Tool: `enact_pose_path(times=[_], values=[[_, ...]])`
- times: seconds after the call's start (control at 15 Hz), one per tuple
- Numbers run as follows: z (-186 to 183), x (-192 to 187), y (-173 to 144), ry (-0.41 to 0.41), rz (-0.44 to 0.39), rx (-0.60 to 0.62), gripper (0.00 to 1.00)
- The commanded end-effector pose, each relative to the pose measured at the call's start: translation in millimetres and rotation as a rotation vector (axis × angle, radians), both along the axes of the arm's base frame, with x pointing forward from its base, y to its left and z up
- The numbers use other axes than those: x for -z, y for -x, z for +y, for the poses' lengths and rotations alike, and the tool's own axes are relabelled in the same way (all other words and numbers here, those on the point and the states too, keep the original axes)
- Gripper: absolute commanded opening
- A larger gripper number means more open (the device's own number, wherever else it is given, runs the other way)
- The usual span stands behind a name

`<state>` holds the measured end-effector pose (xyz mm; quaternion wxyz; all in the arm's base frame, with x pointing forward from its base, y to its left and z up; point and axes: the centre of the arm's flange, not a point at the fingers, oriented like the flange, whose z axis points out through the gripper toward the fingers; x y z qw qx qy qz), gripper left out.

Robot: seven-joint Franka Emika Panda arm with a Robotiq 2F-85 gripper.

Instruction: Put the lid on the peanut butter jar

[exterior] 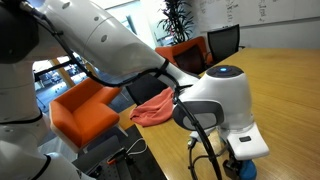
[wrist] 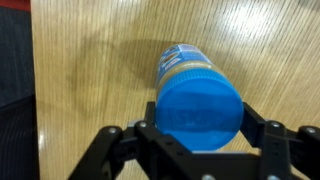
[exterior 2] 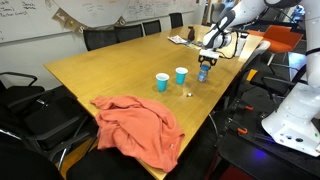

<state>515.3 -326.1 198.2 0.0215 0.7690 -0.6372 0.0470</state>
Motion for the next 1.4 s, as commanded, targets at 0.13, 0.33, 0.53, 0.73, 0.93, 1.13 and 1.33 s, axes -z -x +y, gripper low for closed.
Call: enact_pose_path(times=[0.13, 0.33, 0.53, 0.73, 0.93, 1.13, 1.33], values=[[-3, 2, -3, -0.013, 0.018, 0.006, 1.0], [-4, -6, 0, -0.013, 0.005, 0.009, 1.0], [-7, -24, 4, -0.005, -0.02, 0.017, 1.0], [-12, -55, 9, -0.005, -0.06, 0.025, 1.0], [-15, -87, 14, -0.017, -0.068, 0.023, 1.0], [-14, -113, 21, -0.037, -0.084, 0.027, 1.0], [-10, -132, 27, -0.045, -0.104, 0.025, 1.0]])
